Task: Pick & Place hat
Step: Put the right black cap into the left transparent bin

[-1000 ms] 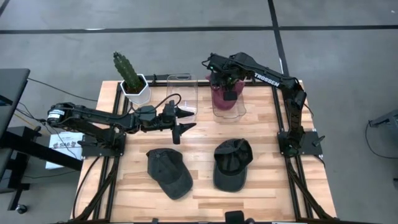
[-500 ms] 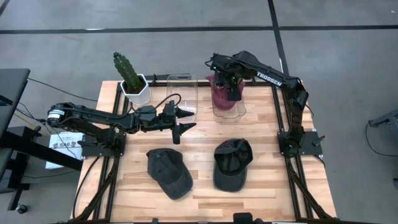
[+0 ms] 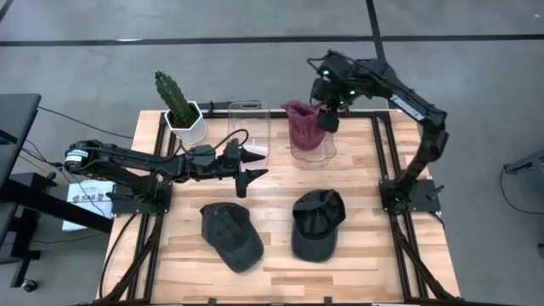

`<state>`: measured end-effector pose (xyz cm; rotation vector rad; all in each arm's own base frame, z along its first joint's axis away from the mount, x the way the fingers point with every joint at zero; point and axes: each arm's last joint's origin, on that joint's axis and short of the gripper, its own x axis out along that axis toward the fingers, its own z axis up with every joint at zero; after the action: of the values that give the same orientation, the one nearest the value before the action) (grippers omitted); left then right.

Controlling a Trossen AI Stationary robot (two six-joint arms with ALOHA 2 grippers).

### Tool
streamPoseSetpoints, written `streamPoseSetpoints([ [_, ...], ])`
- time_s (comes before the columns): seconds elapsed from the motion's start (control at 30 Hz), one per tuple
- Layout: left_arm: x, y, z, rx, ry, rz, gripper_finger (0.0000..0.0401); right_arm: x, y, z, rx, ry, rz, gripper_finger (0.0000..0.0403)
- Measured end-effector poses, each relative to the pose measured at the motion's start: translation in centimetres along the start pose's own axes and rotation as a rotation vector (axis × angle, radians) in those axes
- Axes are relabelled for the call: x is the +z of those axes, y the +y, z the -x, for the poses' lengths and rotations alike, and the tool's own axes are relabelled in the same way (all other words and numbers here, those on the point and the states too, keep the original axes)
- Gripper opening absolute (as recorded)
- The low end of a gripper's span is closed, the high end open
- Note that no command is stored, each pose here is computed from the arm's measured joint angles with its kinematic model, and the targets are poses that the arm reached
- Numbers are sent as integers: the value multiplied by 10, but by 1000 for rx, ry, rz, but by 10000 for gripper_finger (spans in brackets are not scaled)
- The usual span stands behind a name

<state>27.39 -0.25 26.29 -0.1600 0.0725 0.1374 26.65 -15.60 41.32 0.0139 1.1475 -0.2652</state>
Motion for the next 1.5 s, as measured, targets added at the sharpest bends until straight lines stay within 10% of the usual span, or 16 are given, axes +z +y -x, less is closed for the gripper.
streamPoseSetpoints([
  [0.57,-12,-30,7,-106,72,1,236,-22,94,59,103,-213,39,228],
  [1.1,-61,-54,-3,-160,175,106,236,-132,176,-7,-66,-300,-168,226],
  [1.5,-101,-84,-19,-195,158,197,236,-175,242,-61,152,-577,-271,226],
])
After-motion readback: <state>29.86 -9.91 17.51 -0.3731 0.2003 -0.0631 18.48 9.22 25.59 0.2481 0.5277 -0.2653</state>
